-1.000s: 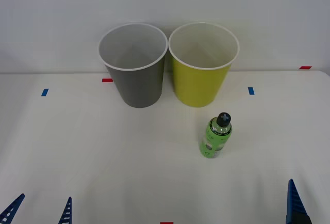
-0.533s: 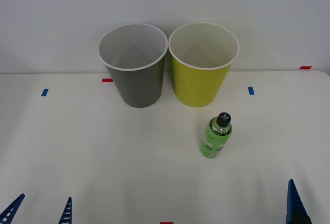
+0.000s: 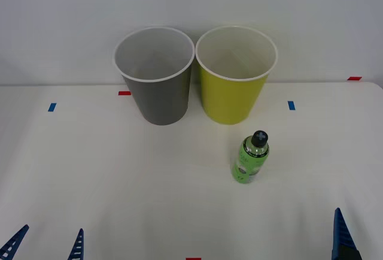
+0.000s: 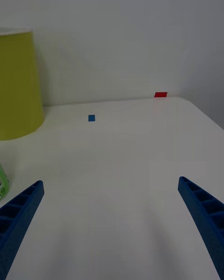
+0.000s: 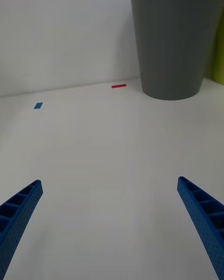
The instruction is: Put cans in the gray bin and PET bottles in the light green bin.
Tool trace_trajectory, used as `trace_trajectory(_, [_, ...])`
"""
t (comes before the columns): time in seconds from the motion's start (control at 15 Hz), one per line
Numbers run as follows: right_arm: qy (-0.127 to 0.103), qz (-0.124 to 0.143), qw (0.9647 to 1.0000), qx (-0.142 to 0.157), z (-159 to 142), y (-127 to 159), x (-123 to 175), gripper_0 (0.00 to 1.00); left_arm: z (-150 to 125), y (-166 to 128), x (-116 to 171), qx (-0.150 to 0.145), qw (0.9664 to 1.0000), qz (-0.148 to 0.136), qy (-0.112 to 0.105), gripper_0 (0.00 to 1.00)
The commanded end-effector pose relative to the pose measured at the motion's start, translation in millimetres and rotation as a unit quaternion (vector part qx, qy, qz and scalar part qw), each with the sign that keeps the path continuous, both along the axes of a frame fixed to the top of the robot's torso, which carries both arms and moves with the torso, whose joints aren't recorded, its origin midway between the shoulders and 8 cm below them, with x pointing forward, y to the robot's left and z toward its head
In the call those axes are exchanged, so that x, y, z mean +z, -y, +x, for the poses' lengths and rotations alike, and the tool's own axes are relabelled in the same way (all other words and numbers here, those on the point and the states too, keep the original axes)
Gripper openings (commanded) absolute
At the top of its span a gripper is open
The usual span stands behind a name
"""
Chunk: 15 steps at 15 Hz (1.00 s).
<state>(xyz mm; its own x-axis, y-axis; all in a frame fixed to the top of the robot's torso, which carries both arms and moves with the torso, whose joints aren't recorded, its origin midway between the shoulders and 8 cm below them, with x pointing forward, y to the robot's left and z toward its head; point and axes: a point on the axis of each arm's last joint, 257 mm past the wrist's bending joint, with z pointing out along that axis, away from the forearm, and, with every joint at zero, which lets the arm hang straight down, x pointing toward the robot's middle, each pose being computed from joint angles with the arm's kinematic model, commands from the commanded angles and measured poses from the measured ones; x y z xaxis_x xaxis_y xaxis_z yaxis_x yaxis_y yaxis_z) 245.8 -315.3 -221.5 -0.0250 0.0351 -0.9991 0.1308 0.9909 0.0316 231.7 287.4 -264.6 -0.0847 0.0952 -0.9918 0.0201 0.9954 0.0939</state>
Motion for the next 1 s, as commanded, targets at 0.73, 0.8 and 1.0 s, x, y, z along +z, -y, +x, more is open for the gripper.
trace_trajectory(0.73, [-0.015,0.002,0.9999,-0.002,-3.2,-2.3,-18.6,1.0,0.0,0.0,0.0,0.0,1.0,0.0,0.0,1.0])
trace_trajectory(0.8, [-0.008,-0.002,0.9999,0.009,-0.6,-8.3,-11.6,1.0,0.0,0.0,0.0,0.0,1.0,0.0,0.0,1.0])
trace_trajectory(1.0, [-0.001,-0.001,0.9957,0.092,14.3,-54.2,-8.9,1.0,0.0,0.0,0.0,0.0,1.0,0.0,0.0,1.0])
